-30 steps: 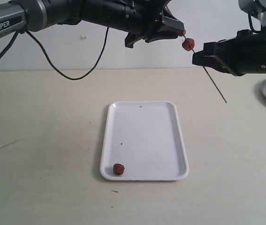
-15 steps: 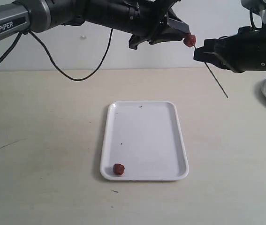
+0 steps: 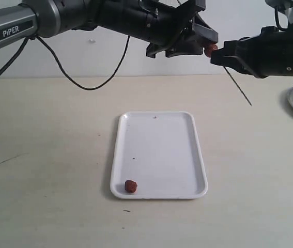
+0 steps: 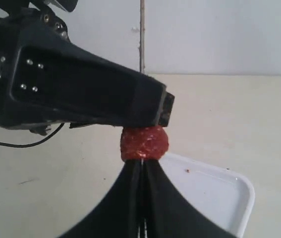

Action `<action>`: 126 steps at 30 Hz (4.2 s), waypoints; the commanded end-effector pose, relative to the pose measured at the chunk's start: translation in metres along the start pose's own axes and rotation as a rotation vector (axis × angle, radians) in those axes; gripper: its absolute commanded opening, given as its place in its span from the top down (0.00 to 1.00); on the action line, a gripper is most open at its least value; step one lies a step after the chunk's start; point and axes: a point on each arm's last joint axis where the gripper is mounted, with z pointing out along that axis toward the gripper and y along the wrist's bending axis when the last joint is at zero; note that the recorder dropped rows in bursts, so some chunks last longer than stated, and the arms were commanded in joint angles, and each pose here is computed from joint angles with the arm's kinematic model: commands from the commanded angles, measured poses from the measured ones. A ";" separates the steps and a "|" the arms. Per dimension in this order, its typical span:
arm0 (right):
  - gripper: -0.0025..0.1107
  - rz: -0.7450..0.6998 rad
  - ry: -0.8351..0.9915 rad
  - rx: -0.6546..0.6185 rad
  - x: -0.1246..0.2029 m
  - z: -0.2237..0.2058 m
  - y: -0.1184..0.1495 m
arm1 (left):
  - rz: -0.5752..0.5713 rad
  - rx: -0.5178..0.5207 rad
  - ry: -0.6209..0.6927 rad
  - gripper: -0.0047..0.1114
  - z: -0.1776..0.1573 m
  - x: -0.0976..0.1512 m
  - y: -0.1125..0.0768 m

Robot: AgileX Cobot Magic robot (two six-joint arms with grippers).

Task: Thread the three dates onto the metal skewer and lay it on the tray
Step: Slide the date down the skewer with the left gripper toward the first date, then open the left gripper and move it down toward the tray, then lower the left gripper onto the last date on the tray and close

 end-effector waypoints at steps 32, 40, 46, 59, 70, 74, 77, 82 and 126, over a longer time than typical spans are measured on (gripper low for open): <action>0.98 -0.120 0.125 0.312 0.000 -0.017 -0.017 | 0.484 -0.548 0.583 0.57 -0.020 0.062 -0.027; 0.98 -0.087 0.133 0.304 0.006 -0.017 -0.017 | 0.275 -0.993 0.660 0.57 -0.018 0.121 -0.007; 0.98 -0.073 0.167 0.223 0.010 -0.016 -0.010 | 0.210 -0.944 0.430 0.57 -0.010 0.171 -0.039; 0.98 -0.046 0.189 0.234 0.021 -0.016 -0.012 | -0.046 -1.098 0.224 0.57 0.000 0.214 -0.012; 0.98 -0.043 0.197 0.219 0.022 -0.016 -0.011 | -0.077 -1.125 0.234 0.57 0.017 0.227 0.010; 0.98 -0.035 0.205 0.191 0.023 -0.015 -0.008 | -0.079 -1.144 0.244 0.57 0.018 0.230 0.015; 0.98 -0.035 0.205 0.191 0.023 -0.015 -0.008 | -0.094 -1.153 0.233 0.57 0.017 0.228 0.018; 0.98 -0.035 0.205 0.191 0.023 -0.015 -0.008 | -0.091 -1.167 0.201 0.57 0.016 0.226 0.018; 0.98 -0.035 0.210 0.184 0.024 -0.015 -0.008 | -0.092 -1.204 0.258 0.62 0.024 0.239 0.036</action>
